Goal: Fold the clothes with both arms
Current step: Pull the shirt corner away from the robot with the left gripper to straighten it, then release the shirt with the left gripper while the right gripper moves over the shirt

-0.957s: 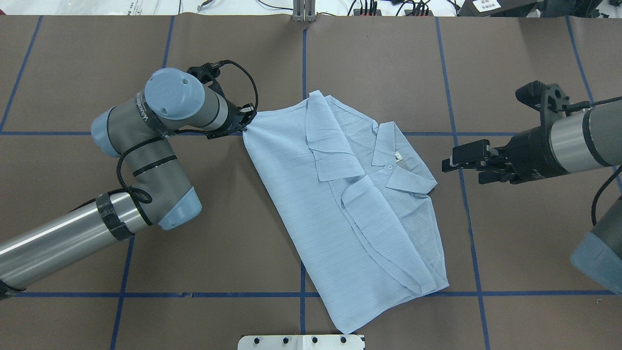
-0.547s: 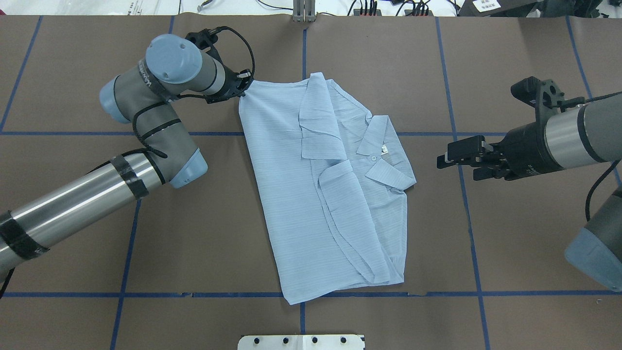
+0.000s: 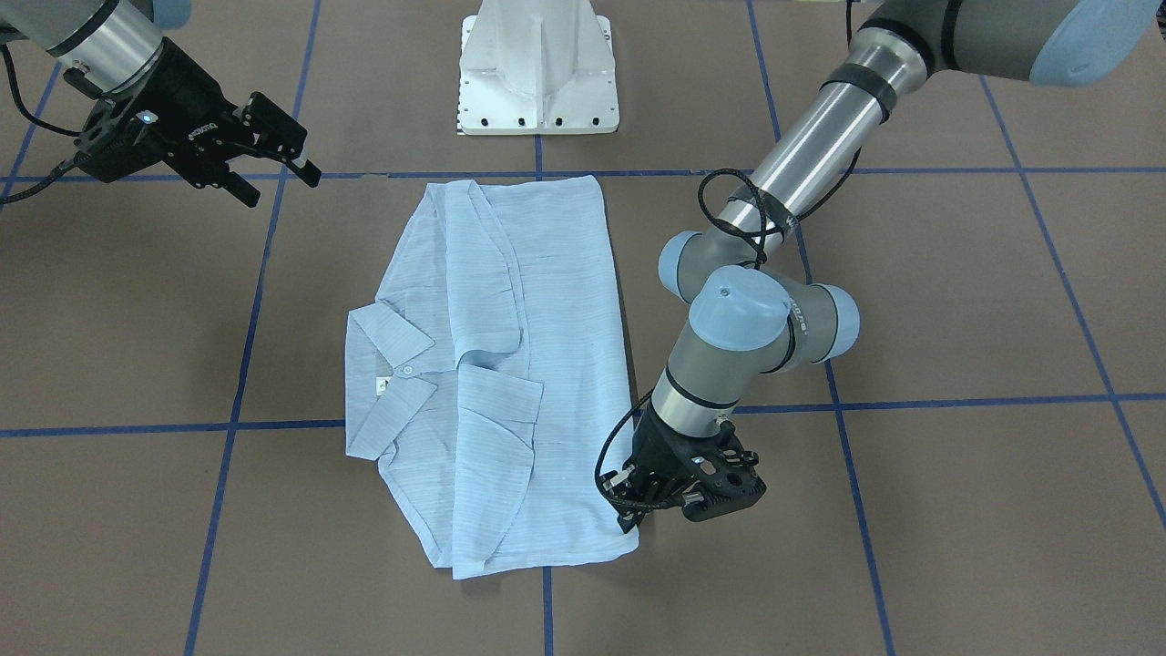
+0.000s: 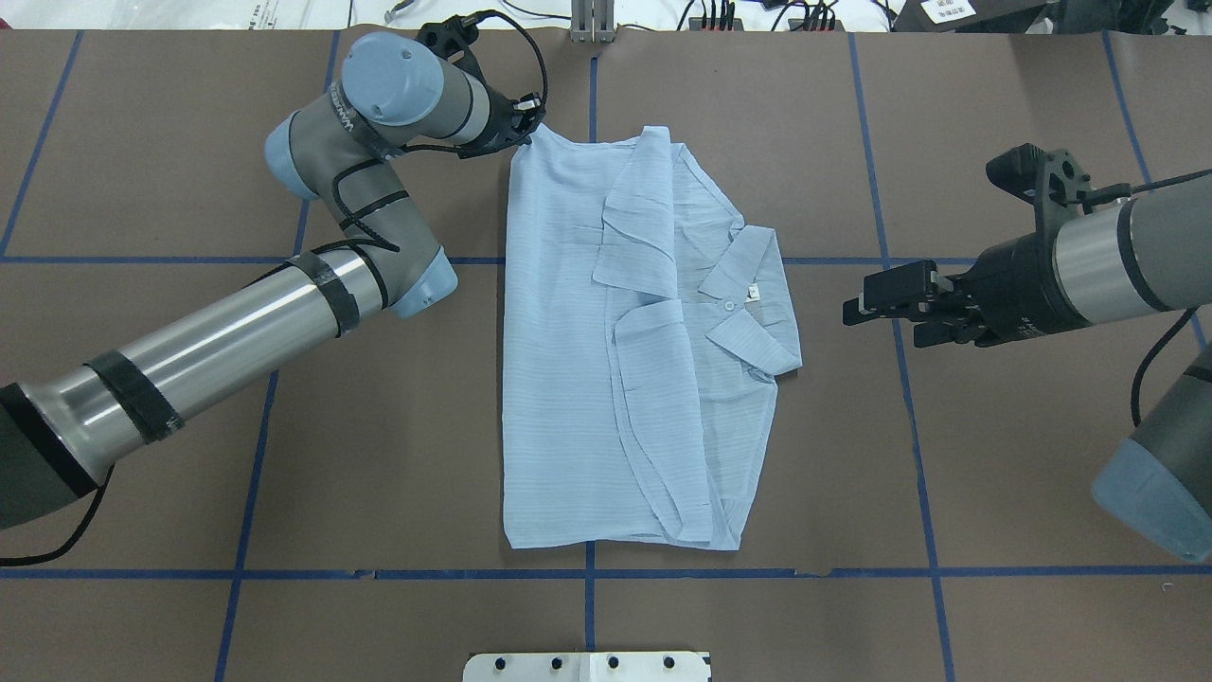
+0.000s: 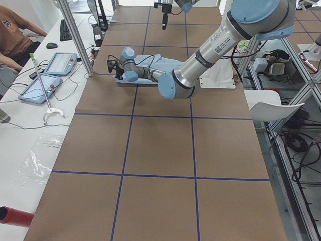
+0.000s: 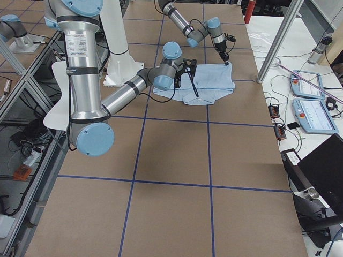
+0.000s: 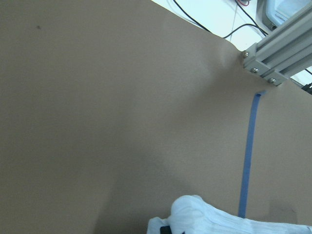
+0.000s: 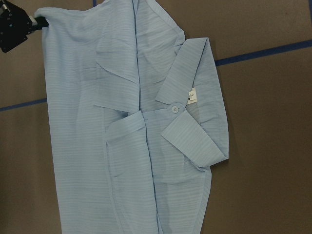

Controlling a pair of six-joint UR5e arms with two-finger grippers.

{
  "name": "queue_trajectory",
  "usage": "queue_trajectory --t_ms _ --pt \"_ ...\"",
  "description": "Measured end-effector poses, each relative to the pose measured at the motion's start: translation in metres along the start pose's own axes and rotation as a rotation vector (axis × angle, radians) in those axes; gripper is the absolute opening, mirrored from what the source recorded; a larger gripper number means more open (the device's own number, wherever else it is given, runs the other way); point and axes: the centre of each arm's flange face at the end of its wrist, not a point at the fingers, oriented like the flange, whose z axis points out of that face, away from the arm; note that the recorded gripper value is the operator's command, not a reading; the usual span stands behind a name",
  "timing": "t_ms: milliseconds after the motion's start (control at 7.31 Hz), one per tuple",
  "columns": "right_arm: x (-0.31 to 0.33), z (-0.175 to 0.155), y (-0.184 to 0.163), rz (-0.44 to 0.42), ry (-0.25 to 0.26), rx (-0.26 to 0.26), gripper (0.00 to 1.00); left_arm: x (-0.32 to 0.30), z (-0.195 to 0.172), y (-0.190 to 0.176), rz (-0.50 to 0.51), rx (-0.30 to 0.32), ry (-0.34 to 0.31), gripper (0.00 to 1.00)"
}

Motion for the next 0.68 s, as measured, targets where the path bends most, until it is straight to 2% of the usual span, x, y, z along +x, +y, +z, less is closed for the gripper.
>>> queue_trajectory --t_ms 410,547,684 --pt "-0.002 0.000 0.000 -0.003 -0.002 0.001 1.00 -0.005 0.005 -0.005 0.040 0.010 0.004 0.00" --pt "-0.002 0.000 0.000 -0.004 -0.002 0.001 1.00 -0.012 0.007 -0.010 0.049 0.016 -0.008 0.99" --pt "-0.004 0.000 0.000 -0.005 -0.004 0.002 1.00 -0.018 0.009 -0.014 0.060 0.027 -0.019 1.00"
